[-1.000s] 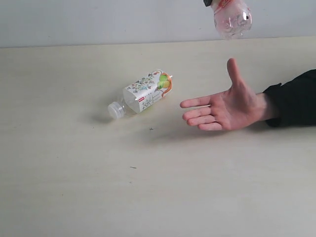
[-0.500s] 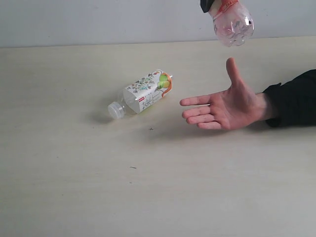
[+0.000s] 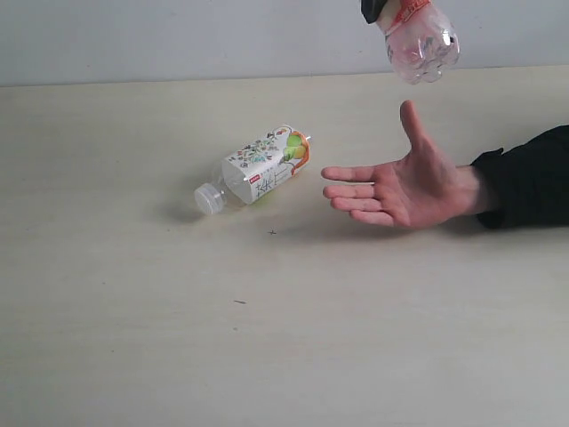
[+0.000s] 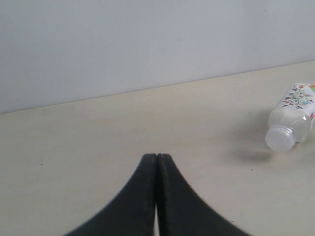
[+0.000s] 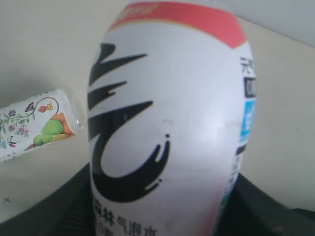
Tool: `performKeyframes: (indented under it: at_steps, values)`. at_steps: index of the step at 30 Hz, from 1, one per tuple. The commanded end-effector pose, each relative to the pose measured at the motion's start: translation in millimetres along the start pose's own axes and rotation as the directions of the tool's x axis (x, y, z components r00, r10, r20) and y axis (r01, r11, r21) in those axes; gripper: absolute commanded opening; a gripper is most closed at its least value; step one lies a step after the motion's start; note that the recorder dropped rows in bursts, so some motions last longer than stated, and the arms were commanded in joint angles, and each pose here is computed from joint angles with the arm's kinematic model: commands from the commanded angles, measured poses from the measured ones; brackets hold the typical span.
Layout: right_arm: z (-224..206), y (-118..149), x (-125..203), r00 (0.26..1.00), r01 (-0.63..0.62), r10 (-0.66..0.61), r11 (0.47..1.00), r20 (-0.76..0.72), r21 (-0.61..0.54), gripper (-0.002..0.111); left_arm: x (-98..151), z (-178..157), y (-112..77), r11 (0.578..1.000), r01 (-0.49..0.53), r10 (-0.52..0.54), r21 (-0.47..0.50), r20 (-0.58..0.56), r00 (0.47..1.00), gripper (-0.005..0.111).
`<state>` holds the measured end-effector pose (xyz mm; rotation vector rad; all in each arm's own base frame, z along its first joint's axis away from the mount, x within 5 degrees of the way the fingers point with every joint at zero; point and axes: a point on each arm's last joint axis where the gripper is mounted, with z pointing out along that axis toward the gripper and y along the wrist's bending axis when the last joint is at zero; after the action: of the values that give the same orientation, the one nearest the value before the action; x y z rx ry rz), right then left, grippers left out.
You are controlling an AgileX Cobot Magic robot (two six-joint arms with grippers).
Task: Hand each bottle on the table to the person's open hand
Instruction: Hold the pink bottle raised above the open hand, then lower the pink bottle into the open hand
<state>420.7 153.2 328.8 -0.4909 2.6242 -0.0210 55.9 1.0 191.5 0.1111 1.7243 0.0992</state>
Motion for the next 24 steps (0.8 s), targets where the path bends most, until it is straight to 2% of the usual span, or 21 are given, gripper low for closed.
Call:
performKeyframes:
  at_steps: [1, 9, 16, 24]
  values:
    - [2.6, -0.2, 4.0, 1.000, 0.011, -0.011, 1.000, -0.013, -0.016, 0.000, -0.1, -0.4, 0.0, 1.000, 0.006, -0.006, -0.002, 0.006, 1.000, 0.001]
    - [20.8, 2.5, 17.1, 0.995, 0.030, -0.033, 0.999, -0.090, -0.028, 0.000, -0.1, -0.4, 0.0, 1.000, 0.006, -0.006, -0.002, 0.006, 1.000, 0.001]
    - [36.3, 12.2, 30.5, 0.986, 0.031, -0.050, 0.992, -0.157, -0.118, 0.000, -0.1, -0.4, 0.0, 1.000, 0.006, -0.006, -0.002, 0.006, 1.000, 0.001]
    - [57.8, 14.5, 52.1, 0.964, 0.031, -0.062, 0.992, -0.259, -0.121, 0.000, -0.1, -0.4, 0.0, 1.000, 0.006, -0.006, -0.002, 0.006, 1.000, 0.001]
